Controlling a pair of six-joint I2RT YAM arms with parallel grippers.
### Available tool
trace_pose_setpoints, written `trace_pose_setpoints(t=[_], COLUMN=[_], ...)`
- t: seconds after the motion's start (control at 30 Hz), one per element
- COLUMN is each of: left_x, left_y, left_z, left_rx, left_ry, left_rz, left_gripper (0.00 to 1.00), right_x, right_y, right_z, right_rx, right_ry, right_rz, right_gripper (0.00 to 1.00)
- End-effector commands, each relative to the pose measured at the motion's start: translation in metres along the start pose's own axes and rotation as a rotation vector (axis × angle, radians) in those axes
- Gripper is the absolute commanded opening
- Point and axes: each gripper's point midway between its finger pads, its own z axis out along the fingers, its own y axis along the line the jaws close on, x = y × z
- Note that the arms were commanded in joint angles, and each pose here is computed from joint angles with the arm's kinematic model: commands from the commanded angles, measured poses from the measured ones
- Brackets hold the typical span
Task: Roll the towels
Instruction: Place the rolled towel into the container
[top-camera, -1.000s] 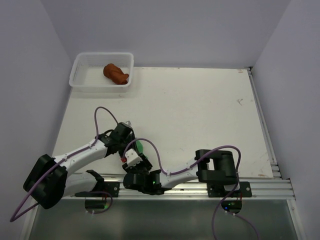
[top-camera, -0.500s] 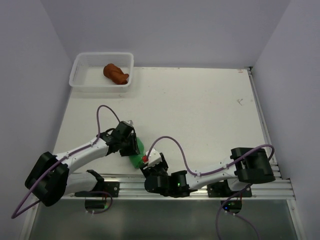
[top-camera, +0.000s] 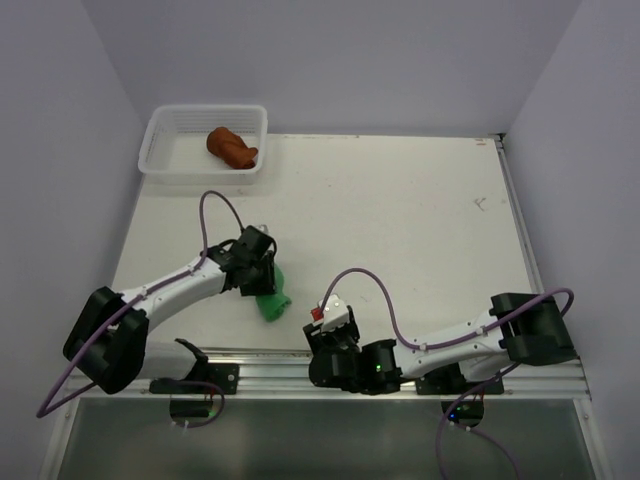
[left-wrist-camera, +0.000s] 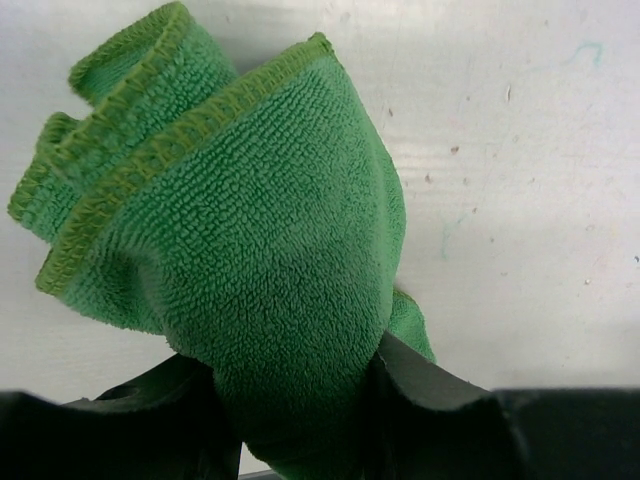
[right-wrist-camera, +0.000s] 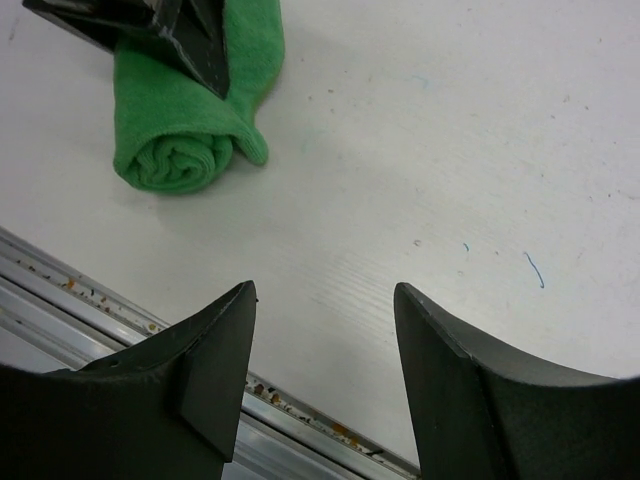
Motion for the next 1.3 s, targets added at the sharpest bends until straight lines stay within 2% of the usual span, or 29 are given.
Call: trace_pose_setpoints(t=[0.0, 0.2, 0.37, 0.47, 0.5, 0.57, 0.6, 0.8, 1.03, 1.27], left_x=[-0.040, -0.089, -0.148, -0.199, -0.226, -0.253, -0.279, -0.363, -0.413, -0.437], left_y=[0.000, 0.013, 0.024, 0.033, 0.032, 0.054, 0.054, 0.103, 0.150, 0.179], left_z=[-0.011, -0.024, -0.047, -0.069, -0.088, -0.095, -0.115, -0.141, -0.106, -0.038], left_rx=[-0.033, -0.036, -0.050, -0.059, -0.057, -0.141, -0.133, -0.130, -0.125, -0.121], left_ry=[-0.099, -0.184, -0.271, -0.364, -0.432, -0.473, -0.535, -0.655, -0.655, -0.597], left_rz=[0.021, -0.030, -0.077, -0.115, -0.108, -0.148, -0.160, -0.280, -0.355, -0.384], left_gripper=[0.26, 0.26, 0.26, 0.26, 0.26, 0.26, 0.26, 0.26, 0.27, 0.29], right_x=[-0.011, -0.021, -0.028, -0.030, -0.031, -0.032, -0.032, -0.028, -0.018, 0.007], right_y=[-0.018, -0.027, -0.034, -0.039, -0.040, -0.045, -0.046, -0.056, -0.053, -0.042], right_z=[-0.004, -0.006, -0.006, -0.005, -0.004, -0.003, -0.003, 0.003, 0.016, 0.031], right_rx=[0.060, 0.080, 0.083, 0.086, 0.086, 0.093, 0.096, 0.099, 0.090, 0.079], right_ry=[-0.049, -0.076, -0.074, -0.071, -0.070, -0.061, -0.057, -0.022, 0.032, 0.117], right_rz=[0.066, 0.073, 0.096, 0.089, 0.088, 0.081, 0.082, 0.085, 0.086, 0.061], right_gripper=[0.61, 0.61, 0.62, 0.62, 0.62, 0.62, 0.62, 0.63, 0.63, 0.63])
